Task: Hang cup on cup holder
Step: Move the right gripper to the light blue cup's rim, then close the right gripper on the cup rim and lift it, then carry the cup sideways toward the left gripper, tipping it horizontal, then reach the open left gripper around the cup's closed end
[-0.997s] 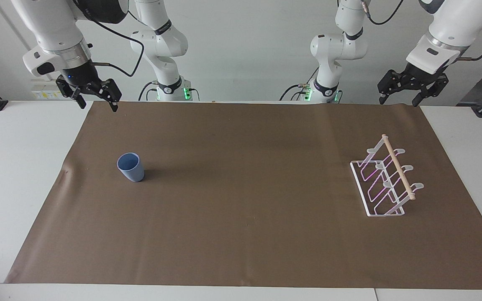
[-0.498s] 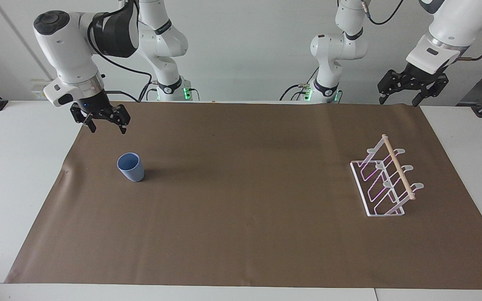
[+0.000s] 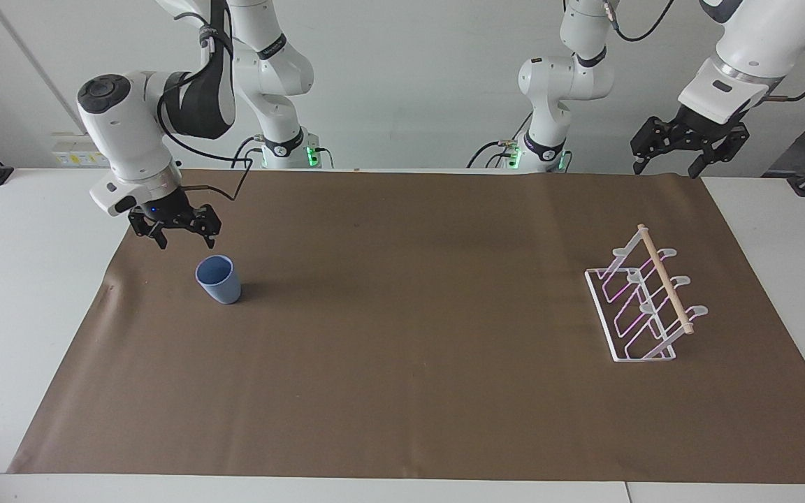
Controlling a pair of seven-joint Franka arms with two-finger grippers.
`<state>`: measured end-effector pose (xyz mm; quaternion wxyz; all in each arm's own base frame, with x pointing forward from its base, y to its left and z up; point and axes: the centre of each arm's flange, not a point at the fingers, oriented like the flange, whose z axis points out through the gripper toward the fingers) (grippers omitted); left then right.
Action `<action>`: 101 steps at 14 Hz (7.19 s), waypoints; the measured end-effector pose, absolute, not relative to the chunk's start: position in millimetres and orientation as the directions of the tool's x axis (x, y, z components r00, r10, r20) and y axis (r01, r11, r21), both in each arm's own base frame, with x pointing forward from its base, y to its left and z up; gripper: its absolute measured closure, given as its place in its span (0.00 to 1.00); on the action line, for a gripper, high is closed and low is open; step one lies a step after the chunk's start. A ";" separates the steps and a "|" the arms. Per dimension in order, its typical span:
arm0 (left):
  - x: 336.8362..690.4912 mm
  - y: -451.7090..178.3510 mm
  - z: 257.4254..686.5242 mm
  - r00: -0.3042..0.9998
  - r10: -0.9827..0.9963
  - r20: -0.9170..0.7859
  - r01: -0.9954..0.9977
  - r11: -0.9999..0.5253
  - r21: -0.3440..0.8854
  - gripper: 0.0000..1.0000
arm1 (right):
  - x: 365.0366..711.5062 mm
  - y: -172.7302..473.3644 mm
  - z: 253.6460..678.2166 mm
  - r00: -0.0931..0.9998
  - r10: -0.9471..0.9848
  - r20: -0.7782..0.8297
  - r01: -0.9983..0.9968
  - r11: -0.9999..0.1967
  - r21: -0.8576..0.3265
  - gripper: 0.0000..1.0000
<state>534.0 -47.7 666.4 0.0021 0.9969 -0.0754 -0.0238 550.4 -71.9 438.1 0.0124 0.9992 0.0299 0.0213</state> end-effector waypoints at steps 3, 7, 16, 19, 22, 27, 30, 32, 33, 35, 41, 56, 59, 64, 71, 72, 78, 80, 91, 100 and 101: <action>534.0 -47.7 666.4 0.988 -0.150 -0.047 -0.150 -0.989 0.008 0.00 | 561.1 -93.2 402.4 0.997 0.068 0.040 0.067 -0.998 0.009 0.00; 534.0 -47.7 666.4 0.988 -0.150 -0.047 -0.150 -0.989 0.008 0.00 | 563.2 -93.4 396.8 0.997 0.066 0.043 0.066 -0.998 0.007 0.00; 534.0 -47.7 666.4 0.988 -0.150 -0.047 -0.150 -0.989 0.008 0.00 | 564.0 -87.6 378.4 0.996 0.070 0.049 0.070 -0.998 0.001 0.00; 534.0 -47.7 666.4 0.988 -0.150 -0.047 -0.150 -0.989 0.008 0.00 | 562.9 -87.2 375.9 0.997 0.070 0.044 0.070 -0.998 -0.001 0.00; 534.0 -47.7 666.4 0.988 -0.150 -0.047 -0.150 -0.989 0.008 0.00 | 561.4 -86.9 373.2 0.997 0.070 0.038 0.070 -0.998 -0.002 0.00; 534.0 -47.7 666.4 0.988 -0.150 -0.047 -0.150 -0.989 0.008 0.00 | 559.6 -86.5 370.1 0.997 0.070 0.032 0.070 -0.998 -0.004 0.35; 534.0 -47.7 666.4 0.988 -0.150 -0.047 -0.150 -0.989 0.008 0.00 | 559.5 -86.3 369.9 0.997 0.070 0.031 0.070 -0.998 -0.004 0.71; 534.0 -47.7 666.4 0.988 -0.150 -0.047 -0.150 -0.989 0.008 0.00 | 559.6 -86.0 370.4 0.997 0.070 0.033 0.070 -0.998 -0.005 0.91; 534.0 -47.7 666.4 0.988 -0.150 -0.047 -0.150 -0.989 0.008 0.00 | 559.7 -84.9 372.1 0.997 0.071 0.036 0.071 -0.997 -0.006 0.96; 534.0 -47.7 666.4 0.988 -0.150 -0.047 -0.150 -0.989 0.008 0.00 | 559.3 -84.8 371.4 0.997 0.071 0.035 0.071 -0.997 -0.006 0.96; 534.0 -47.7 666.4 0.988 -0.150 -0.047 -0.150 -0.989 0.008 0.00 | 559.6 -84.6 372.4 0.997 0.068 0.032 0.068 -0.998 -0.011 0.96; 534.0 -47.7 666.4 0.988 -0.150 -0.047 -0.150 -0.989 0.008 0.00 | 581.5 19.2 492.8 0.997 -0.002 0.081 0.036 -0.882 -0.471 0.96; 534.0 -47.7 666.4 0.988 -0.150 -0.047 -0.150 -0.989 0.008 0.00 | 583.9 41.7 504.6 0.995 -0.041 0.086 0.019 -0.802 -0.597 0.96; 534.0 -47.7 666.4 0.988 -0.150 -0.047 -0.150 -0.989 0.008 0.00 | 583.3 62.9 524.2 0.993 -0.111 0.048 -0.030 -0.612 -0.791 0.96; 533.7 -50.1 666.5 0.987 -0.155 -0.047 -0.155 -0.988 0.008 0.00 | 568.5 98.5 519.8 0.992 -0.084 -0.090 -0.113 -0.337 -0.935 0.96; 532.9 -52.6 667.0 0.986 -0.160 -0.047 -0.160 -0.987 0.008 0.00 | 566.6 101.4 512.0 0.988 -0.096 -0.121 -0.144 -0.288 -0.947 0.96; 525.1 -75.4 674.8 0.983 -0.181 -0.030 -0.178 -0.980 0.084 0.00 | 561.1 116.9 495.1 0.978 -0.114 -0.173 -0.188 -0.140 -0.972 0.96; 523.5 -86.0 674.6 0.988 -0.152 -0.035 -0.147 -0.981 0.131 0.00 | 557.0 137.1 490.6 0.980 -0.102 -0.170 -0.181 -0.107 -0.978 0.96; 524.7 -203.6 672.6 0.842 0.461 -0.280 0.537 -0.770 0.346 0.00 | 550.5 180.2 488.6 0.979 -0.107 -0.172 -0.182 -0.097 -0.978 0.96; 527.7 -284.4 660.8 0.359 0.796 -0.487 0.932 -0.283 0.226 0.00 | 549.1 184.6 488.6 0.980 -0.099 -0.172 -0.182 -0.099 -0.978 0.96; 527.1 -290.3 658.5 0.295 0.812 -0.504 0.954 -0.221 0.203 0.00 | 548.9 185.1 488.6 0.980 -0.098 -0.172 -0.181 -0.099 -0.978 0.96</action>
